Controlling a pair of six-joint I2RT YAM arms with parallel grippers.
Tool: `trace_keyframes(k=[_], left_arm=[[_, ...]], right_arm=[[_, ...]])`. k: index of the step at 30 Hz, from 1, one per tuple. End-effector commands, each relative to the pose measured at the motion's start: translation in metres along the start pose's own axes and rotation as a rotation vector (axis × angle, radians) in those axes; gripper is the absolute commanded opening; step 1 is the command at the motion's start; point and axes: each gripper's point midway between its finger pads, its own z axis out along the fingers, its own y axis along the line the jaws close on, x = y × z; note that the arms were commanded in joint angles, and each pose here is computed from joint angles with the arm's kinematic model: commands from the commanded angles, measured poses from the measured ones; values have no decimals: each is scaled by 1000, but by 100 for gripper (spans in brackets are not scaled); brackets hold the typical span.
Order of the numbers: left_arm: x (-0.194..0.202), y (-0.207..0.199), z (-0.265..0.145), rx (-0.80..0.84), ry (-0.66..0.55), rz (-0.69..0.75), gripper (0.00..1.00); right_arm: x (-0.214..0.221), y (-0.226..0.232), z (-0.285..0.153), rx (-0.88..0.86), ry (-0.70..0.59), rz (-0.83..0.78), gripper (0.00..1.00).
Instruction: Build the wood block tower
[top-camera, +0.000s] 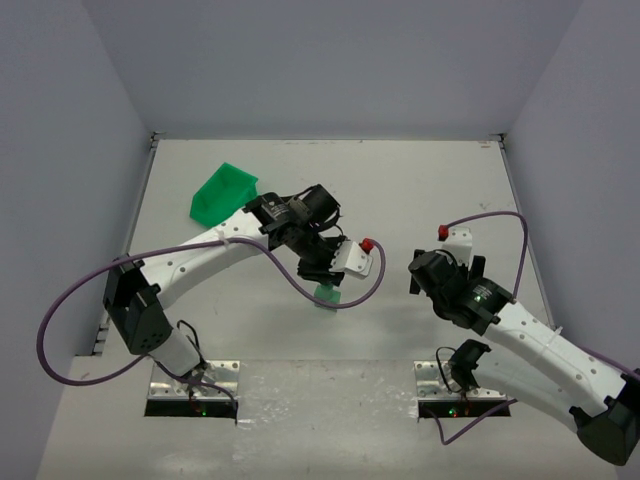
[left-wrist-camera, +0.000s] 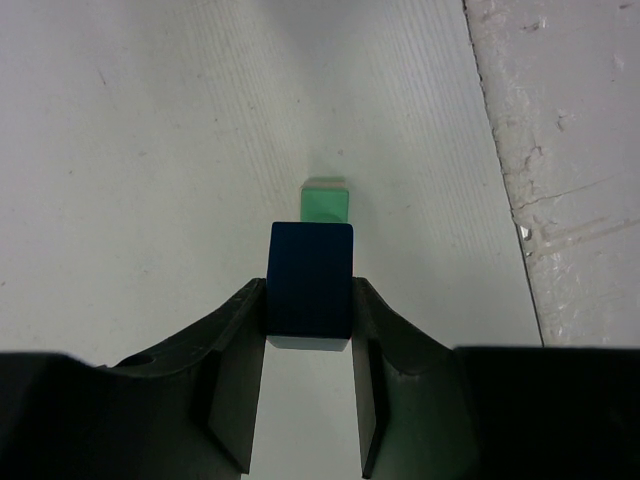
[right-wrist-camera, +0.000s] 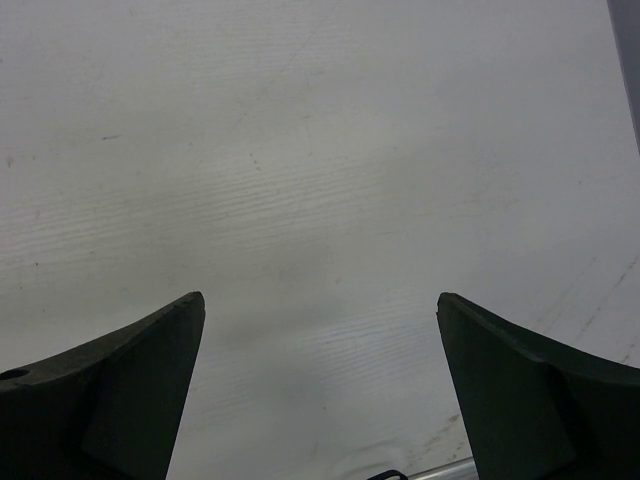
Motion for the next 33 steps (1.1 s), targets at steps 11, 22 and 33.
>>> trace_keyframes(k=[11,22,33], left_arm=[[-10,7,13,-25,14,6,8],[5,2,17,-26,61,-12,9],[9,4,22,-22,78,-11,11]], right_arm=[[2,-6,0,4,-26,38,99],[4,-8,1,8,-25,36,99],[6,-9,3,18,-13,27,99]])
